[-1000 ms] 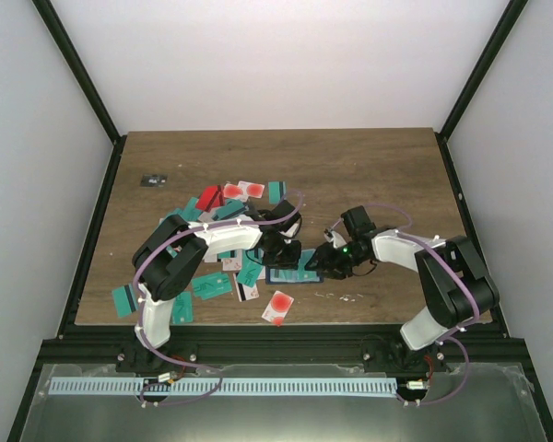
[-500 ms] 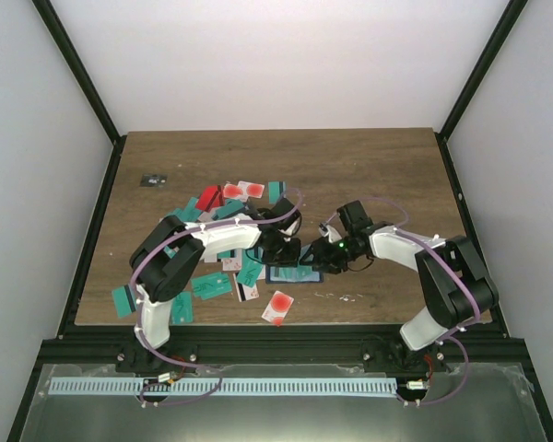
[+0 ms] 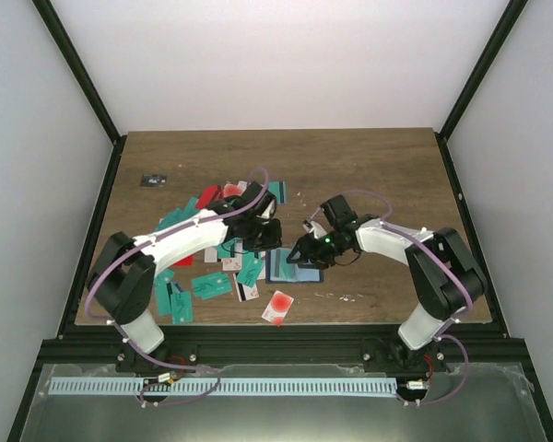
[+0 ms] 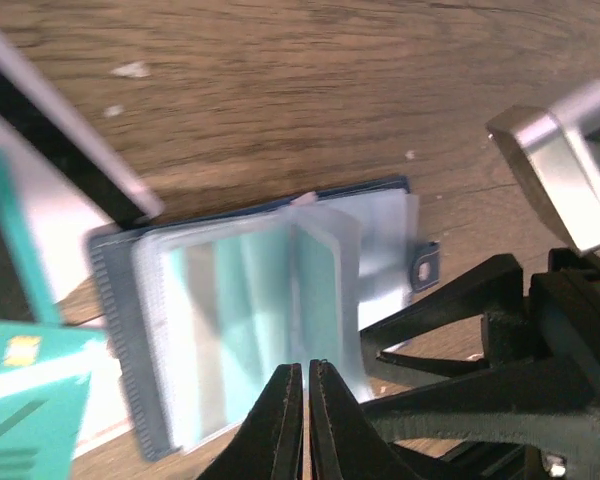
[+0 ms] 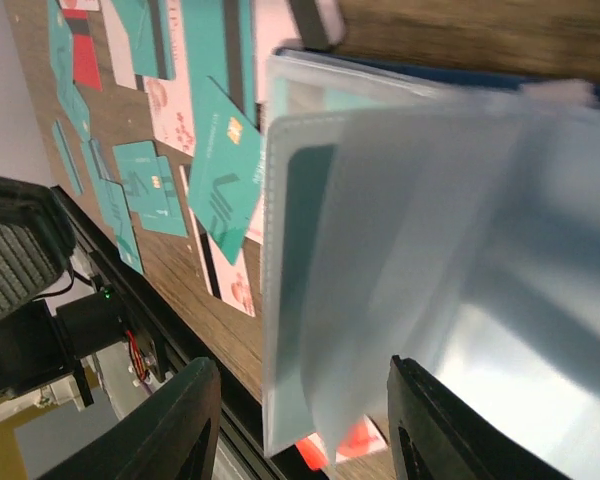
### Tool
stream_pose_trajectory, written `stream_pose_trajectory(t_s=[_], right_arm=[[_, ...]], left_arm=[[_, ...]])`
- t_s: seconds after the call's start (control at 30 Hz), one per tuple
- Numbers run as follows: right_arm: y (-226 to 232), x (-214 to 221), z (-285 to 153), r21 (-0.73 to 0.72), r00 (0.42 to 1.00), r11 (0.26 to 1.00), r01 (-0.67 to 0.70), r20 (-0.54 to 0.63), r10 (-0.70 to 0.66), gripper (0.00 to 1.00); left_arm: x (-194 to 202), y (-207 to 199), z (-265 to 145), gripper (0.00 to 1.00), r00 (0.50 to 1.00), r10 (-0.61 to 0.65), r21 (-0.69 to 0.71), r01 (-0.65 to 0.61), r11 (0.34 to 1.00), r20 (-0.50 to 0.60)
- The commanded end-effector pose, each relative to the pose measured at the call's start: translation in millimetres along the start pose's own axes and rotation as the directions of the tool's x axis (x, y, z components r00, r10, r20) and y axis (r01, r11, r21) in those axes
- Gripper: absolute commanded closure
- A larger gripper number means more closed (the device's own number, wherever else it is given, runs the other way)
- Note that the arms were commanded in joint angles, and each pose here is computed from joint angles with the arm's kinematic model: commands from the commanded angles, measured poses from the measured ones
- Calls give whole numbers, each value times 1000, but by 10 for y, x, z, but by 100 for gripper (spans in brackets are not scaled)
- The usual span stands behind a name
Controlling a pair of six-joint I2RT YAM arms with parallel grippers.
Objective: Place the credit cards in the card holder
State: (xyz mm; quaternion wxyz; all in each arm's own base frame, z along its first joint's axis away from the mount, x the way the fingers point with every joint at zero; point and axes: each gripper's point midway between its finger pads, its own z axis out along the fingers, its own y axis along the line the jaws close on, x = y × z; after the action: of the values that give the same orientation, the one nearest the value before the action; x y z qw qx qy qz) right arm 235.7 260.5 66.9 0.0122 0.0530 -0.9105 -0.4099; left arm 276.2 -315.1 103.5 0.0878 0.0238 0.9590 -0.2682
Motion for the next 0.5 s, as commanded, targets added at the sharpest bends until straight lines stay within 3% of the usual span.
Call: stream_pose_trajectory(t_s=[0.0, 0.13, 0.27, 0.47], right_arm=[[306, -80, 131, -38, 997, 997, 62, -33, -63, 52], [754, -44, 202, -176, 983, 972, 153, -76, -169, 50], [1036, -40, 126, -225, 970, 950, 215, -61, -234, 49], [925, 11, -36, -115, 971, 965, 236, -2, -238, 49]], left_arm=[[95, 300, -182, 94, 999, -53, -58, 54, 997, 14], [194, 486, -309, 93, 996, -81, -75, 83, 994, 33], [328, 589, -380, 92, 995, -97, -79, 99, 992, 37], [553, 646, -478, 86, 993, -111, -16, 112, 994, 51]])
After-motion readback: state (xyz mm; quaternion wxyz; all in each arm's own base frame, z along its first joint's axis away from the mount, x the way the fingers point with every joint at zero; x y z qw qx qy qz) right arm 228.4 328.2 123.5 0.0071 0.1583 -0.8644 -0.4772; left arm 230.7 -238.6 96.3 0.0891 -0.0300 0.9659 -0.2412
